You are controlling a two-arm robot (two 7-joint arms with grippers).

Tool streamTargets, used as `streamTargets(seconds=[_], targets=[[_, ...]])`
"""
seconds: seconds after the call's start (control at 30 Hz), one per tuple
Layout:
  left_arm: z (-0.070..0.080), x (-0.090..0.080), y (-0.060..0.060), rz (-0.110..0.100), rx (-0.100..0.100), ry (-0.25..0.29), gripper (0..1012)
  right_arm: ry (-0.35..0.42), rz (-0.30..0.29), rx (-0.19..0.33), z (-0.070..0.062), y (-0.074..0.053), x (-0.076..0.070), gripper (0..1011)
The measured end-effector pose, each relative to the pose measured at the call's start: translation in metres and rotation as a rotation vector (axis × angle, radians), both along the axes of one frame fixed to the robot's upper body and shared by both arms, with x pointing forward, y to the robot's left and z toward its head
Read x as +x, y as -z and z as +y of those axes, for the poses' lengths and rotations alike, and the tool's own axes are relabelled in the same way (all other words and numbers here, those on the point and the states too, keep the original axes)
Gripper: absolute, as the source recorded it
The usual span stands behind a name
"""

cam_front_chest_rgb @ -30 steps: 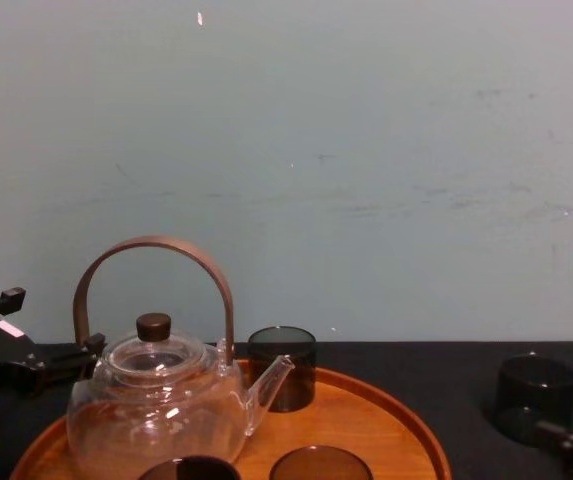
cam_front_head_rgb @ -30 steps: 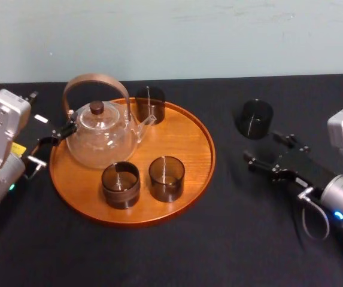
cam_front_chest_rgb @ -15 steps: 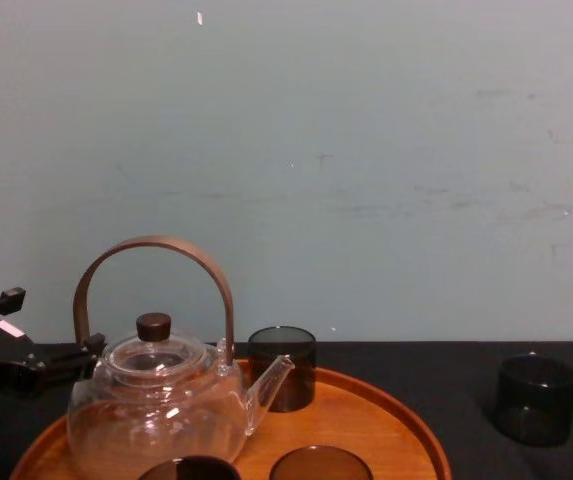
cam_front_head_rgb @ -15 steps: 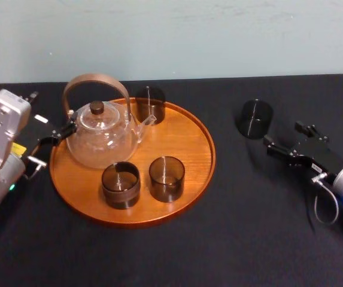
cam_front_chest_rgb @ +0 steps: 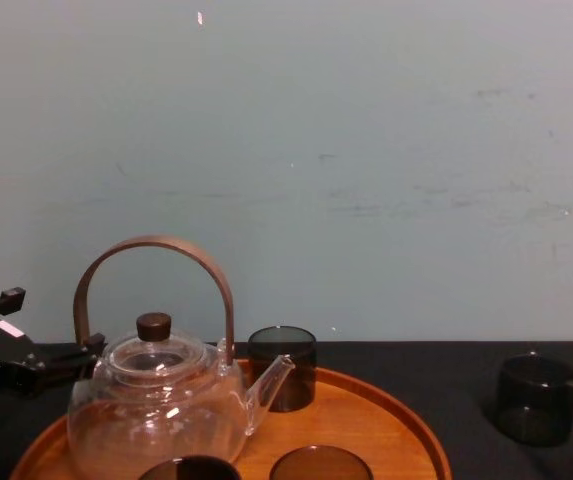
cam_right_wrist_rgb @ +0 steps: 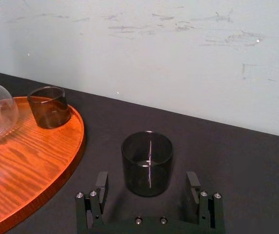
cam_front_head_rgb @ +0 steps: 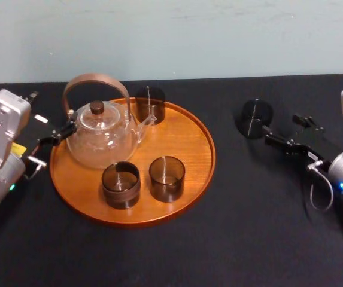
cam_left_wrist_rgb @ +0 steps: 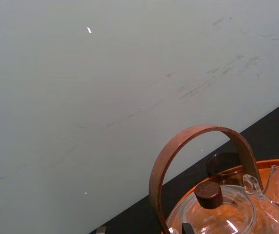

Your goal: Pick up the glass from the table and place it on the tray.

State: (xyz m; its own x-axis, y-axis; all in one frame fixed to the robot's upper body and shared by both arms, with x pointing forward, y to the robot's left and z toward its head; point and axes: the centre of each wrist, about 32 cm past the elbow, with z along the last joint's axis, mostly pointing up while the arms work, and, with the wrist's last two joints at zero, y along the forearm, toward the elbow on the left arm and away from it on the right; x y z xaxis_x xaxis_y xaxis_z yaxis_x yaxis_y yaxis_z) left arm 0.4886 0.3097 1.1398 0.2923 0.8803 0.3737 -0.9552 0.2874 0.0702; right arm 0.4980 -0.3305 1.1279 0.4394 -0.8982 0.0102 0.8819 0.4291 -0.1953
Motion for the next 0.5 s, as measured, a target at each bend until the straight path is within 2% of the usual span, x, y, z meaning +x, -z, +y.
streamTargets(seconds=[0.5], targets=[[0.000, 0.000, 0.000, 0.000, 0.000, 0.000, 1009, -0.008, 0.025, -0.012, 0.007, 0.002, 0.025, 1002]])
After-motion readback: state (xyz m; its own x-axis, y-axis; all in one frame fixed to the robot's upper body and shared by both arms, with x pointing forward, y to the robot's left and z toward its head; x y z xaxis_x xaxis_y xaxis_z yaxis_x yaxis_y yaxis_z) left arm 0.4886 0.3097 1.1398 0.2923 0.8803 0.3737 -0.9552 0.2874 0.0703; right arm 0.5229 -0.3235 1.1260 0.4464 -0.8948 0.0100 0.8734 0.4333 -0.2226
